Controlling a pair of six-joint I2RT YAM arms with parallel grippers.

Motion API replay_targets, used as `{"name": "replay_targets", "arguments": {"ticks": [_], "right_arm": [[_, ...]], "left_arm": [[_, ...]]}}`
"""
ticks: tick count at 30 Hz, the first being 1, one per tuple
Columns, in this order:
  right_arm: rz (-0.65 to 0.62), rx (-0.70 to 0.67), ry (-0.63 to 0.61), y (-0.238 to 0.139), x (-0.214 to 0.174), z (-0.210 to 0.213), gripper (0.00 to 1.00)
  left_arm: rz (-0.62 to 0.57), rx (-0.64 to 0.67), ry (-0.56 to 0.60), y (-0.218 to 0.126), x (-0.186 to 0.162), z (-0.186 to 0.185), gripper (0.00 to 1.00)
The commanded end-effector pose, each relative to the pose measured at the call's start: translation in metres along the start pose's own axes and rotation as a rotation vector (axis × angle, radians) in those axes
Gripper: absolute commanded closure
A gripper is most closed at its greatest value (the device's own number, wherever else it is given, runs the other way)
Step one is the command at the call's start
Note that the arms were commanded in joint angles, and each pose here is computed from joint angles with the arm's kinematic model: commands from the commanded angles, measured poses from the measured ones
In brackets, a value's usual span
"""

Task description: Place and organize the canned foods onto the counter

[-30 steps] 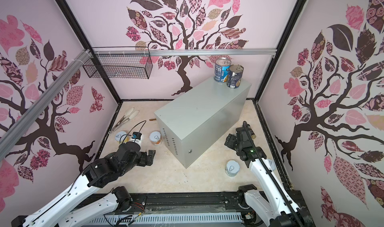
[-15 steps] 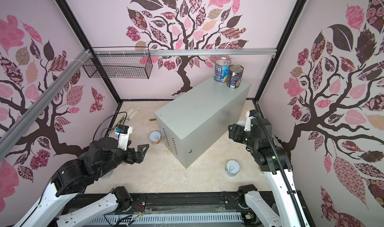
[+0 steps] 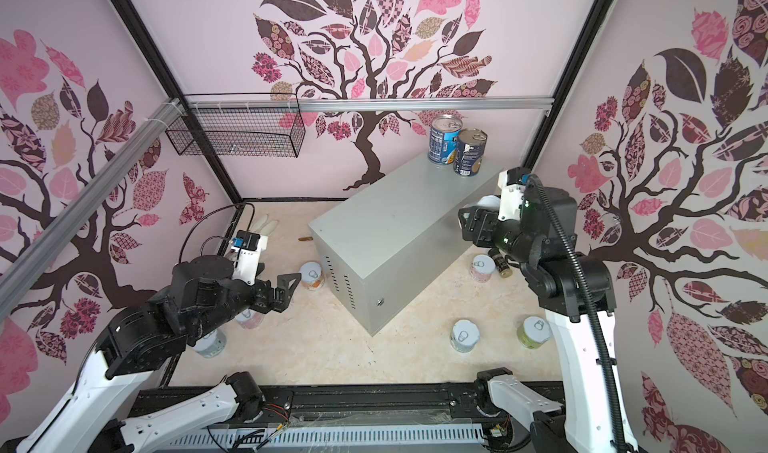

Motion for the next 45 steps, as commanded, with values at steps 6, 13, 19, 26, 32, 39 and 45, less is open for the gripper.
{"name": "replay_targets", "arguments": {"ticks": [6,13,19,26,32,39,45], "right_arm": [[-0.065,0.061,-0.034,0.008,0.040,0.019,0.45],[-0.020,0.063,-0.104,0.047,0.045,0.044,0.45],[0.006,0.079,-0.117,0.078,0.050,0.051,0.45],[0.066,0.079,-0.153,0.120,0.044,0.062,0.45],[0.084,0.027,-0.156,0.153,0.047,0.069,0.45],[0.082,-0.075,-0.129,0.189,0.048,0.065,0.45],[0.069,-0.141,-0.106,0.214,0.043,0.062,0.44]], "left_arm": [[-0.010,0.007,0.033,0.013,0.004,-0.004,0.02],[0.010,0.002,0.049,0.032,-0.004,-0.010,0.02],[0.003,-0.001,0.046,0.036,-0.012,-0.009,0.02],[0.020,0.014,0.033,0.046,-0.032,-0.005,0.02],[0.028,0.003,0.011,0.052,-0.048,-0.004,0.02],[0.049,0.026,0.009,0.065,-0.066,-0.001,0.02],[0.042,0.030,0.017,0.067,-0.075,0.001,0.02]]}}
Point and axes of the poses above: each gripper's point midway between its finger pads, its own y axis out along the fingers, its own z axis along the line the jaws close on, x = y × z, the point moved 4 cm from there along -y, back along the fingers
